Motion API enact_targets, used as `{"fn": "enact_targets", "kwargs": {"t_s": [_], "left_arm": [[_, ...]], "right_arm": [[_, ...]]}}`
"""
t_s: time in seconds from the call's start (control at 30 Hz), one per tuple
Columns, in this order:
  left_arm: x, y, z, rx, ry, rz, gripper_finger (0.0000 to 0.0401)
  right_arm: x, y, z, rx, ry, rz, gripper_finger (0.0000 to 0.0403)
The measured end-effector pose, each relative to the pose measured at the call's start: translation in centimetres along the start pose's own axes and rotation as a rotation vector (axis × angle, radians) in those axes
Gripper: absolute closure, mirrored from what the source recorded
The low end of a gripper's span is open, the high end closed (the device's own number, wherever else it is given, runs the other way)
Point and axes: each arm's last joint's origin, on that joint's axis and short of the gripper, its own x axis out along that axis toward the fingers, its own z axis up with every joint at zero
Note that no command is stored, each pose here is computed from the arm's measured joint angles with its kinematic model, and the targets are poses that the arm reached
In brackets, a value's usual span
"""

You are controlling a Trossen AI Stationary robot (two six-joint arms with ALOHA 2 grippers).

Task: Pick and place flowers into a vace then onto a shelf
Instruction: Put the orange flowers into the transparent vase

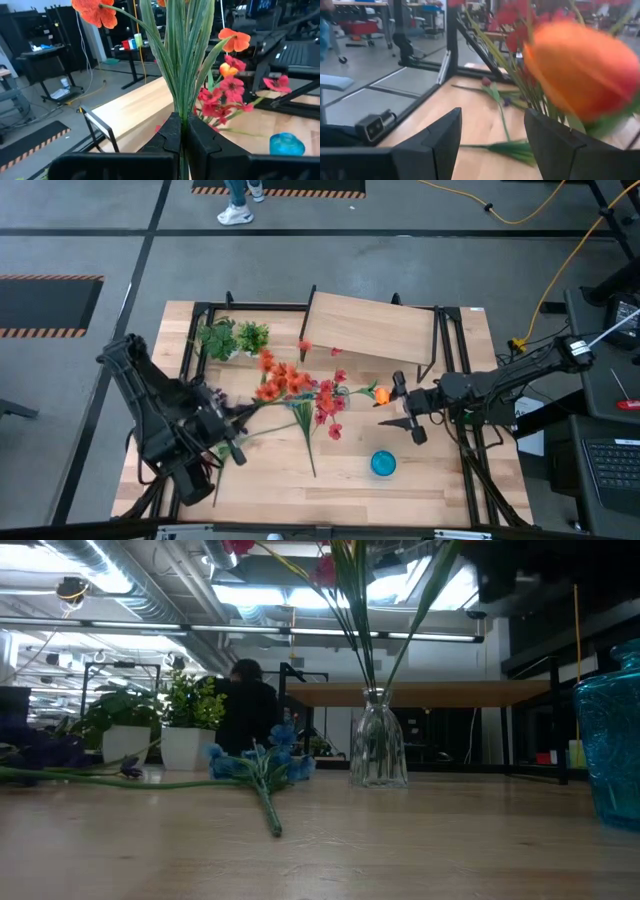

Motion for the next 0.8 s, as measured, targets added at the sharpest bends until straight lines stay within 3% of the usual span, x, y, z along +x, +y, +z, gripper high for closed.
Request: {"fn": "enact_targets", "kwargs": {"t_s": [0.2, 0.47, 0.63, 0.8], "left_arm": [[0.2, -2.3, -1.8, 0.034, 0.034, -0.004, 0.0397], [0.3, -5.7, -3.4, -0.036, 0.158, -0.070, 0.0397], [0.0, -8.8, -2.2, -0.016, 0.196, -0.256, 0.0397], [-0.2, -10.9, -0.4, 0.067, 0.117, -0.421, 0.0397]], "right_arm": [[0.1, 1.4, 1.4, -0.050, -0.022, 0.054, 0.0185], [0.0, 3.2, 2.2, -0.055, 0.007, 0.039, 0.0185], [-0.2, 4.1, 2.3, -0.040, 0.010, 0.062, 0.0185], [-0.5, 5.2, 2.4, -0.044, 0.005, 0.119, 0.0185]]}}
